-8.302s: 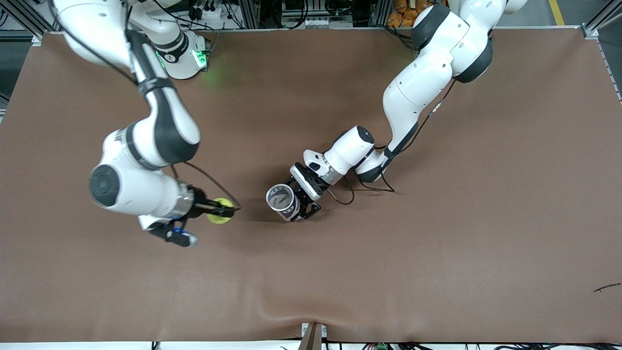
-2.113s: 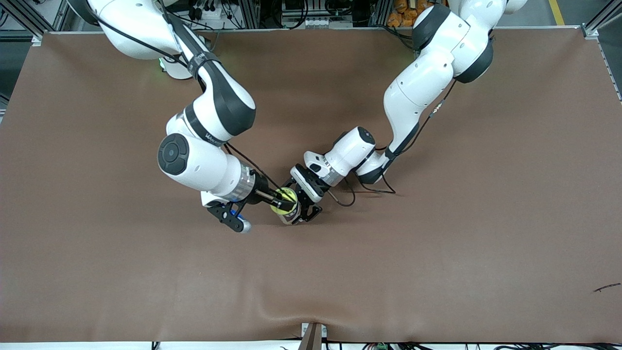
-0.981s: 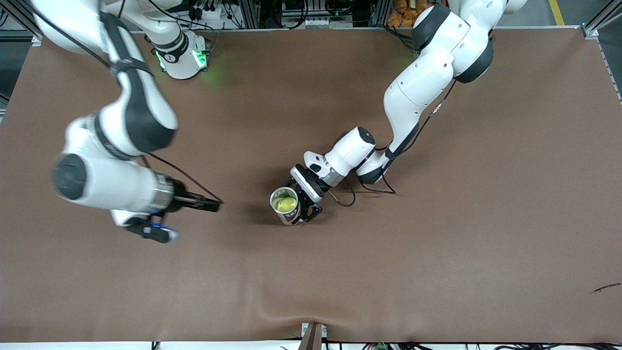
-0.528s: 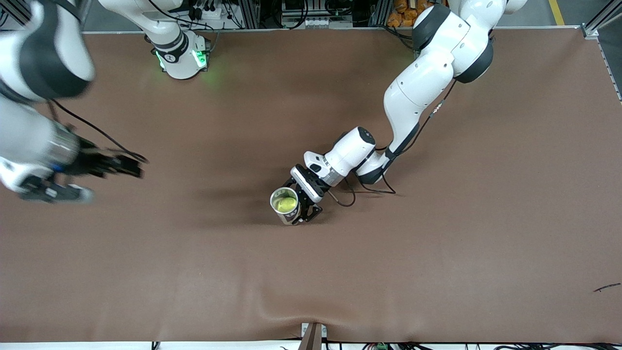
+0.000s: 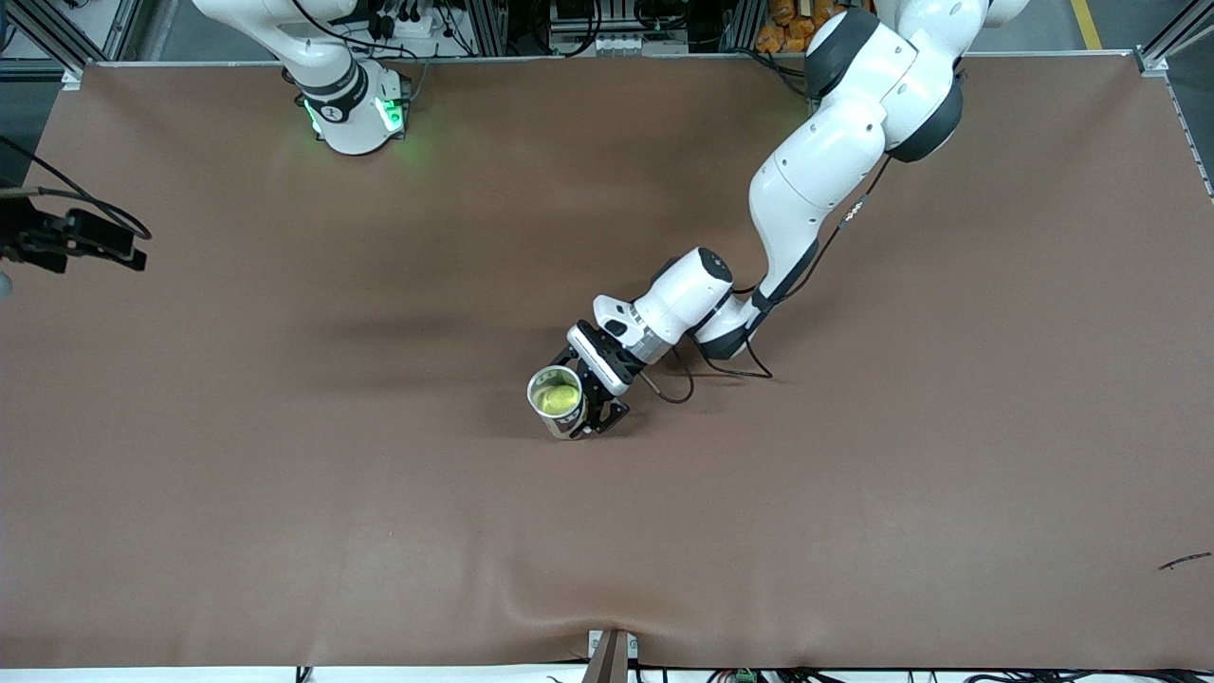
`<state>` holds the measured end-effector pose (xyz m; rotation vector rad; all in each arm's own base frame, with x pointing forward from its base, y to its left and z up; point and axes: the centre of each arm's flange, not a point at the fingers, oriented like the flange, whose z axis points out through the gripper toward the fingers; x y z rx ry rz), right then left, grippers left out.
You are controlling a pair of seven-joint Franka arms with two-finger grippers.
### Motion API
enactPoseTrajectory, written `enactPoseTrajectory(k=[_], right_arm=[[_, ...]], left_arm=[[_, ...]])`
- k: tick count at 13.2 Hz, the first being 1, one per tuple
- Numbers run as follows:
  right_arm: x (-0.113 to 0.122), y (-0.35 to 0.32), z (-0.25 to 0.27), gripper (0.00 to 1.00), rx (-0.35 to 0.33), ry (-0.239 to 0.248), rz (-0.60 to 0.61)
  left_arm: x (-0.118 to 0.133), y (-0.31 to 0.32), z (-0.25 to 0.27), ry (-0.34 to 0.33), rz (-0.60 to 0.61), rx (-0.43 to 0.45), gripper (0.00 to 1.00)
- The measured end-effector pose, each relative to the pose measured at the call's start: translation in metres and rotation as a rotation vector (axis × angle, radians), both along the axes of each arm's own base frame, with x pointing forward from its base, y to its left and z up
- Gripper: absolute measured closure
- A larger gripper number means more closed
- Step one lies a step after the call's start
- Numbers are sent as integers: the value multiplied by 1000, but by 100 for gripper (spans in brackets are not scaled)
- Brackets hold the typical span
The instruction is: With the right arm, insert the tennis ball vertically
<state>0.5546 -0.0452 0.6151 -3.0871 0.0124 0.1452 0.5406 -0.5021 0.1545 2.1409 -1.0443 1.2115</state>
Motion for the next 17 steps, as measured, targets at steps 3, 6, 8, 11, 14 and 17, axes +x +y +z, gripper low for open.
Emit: enactPoseTrajectory(k=[3,6,8,11,14,17], right_arm=[[-9,-4,4,0,-1,13,-5],[-11,-6,2,0,-13,32,-5],[-11,-7,2,0,-33,32,9],[-9,-6,3,0,-46,19,40],[-8,-3,10,0,-48,-1,48],[-7,3,22,0,-53,-29,58]], left_arm=[[0,0,0,0,0,0,4],[0,0,0,0,0,0,0],[2,2,0,0,4,0,0],[-2,8,-10,20,3,14,0],[-10,21,-28,60,2,44,0],[-24,39,-38,103,-5,81,0]])
